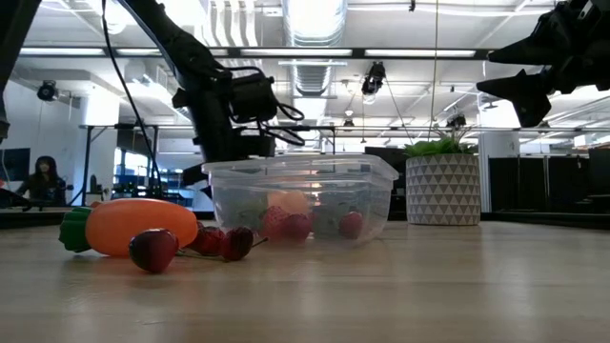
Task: Pick and placing Produce into tupperware
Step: Put the red strawberry into the transparent container
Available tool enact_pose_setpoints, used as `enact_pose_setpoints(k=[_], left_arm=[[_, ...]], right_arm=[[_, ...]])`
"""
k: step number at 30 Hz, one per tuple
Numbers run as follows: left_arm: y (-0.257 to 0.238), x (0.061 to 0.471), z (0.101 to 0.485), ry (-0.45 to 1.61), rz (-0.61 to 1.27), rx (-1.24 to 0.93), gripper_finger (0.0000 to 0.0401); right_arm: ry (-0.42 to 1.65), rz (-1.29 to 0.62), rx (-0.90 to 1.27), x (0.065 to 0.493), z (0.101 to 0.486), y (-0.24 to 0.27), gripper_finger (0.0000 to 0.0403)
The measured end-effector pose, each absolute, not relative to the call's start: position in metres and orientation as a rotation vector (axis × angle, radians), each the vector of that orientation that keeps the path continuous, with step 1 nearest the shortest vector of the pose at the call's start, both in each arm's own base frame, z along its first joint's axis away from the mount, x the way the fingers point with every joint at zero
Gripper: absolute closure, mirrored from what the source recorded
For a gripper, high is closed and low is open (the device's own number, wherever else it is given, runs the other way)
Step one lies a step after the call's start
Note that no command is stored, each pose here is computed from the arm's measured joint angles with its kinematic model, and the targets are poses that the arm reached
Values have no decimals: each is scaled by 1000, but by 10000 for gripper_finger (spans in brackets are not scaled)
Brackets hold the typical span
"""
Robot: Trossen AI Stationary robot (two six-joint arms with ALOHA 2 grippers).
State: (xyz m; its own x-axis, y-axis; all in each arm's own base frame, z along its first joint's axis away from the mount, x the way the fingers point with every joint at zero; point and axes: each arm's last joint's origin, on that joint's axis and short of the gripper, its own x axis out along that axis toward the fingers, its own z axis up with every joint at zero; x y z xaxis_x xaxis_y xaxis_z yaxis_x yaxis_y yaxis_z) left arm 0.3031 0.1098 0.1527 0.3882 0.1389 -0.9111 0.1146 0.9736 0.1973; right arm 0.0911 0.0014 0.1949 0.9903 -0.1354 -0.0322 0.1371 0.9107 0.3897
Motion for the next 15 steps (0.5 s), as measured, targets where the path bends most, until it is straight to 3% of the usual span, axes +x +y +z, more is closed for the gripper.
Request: enact_pose_setpoints(k=[8, 15], left_arm=[[112, 310, 165, 1136, 43, 230, 284], [106, 312, 206, 987, 77, 120, 284]], right_arm=[[4, -141, 402, 91, 195, 1, 181], [5, -140, 402, 91, 195, 1, 181]])
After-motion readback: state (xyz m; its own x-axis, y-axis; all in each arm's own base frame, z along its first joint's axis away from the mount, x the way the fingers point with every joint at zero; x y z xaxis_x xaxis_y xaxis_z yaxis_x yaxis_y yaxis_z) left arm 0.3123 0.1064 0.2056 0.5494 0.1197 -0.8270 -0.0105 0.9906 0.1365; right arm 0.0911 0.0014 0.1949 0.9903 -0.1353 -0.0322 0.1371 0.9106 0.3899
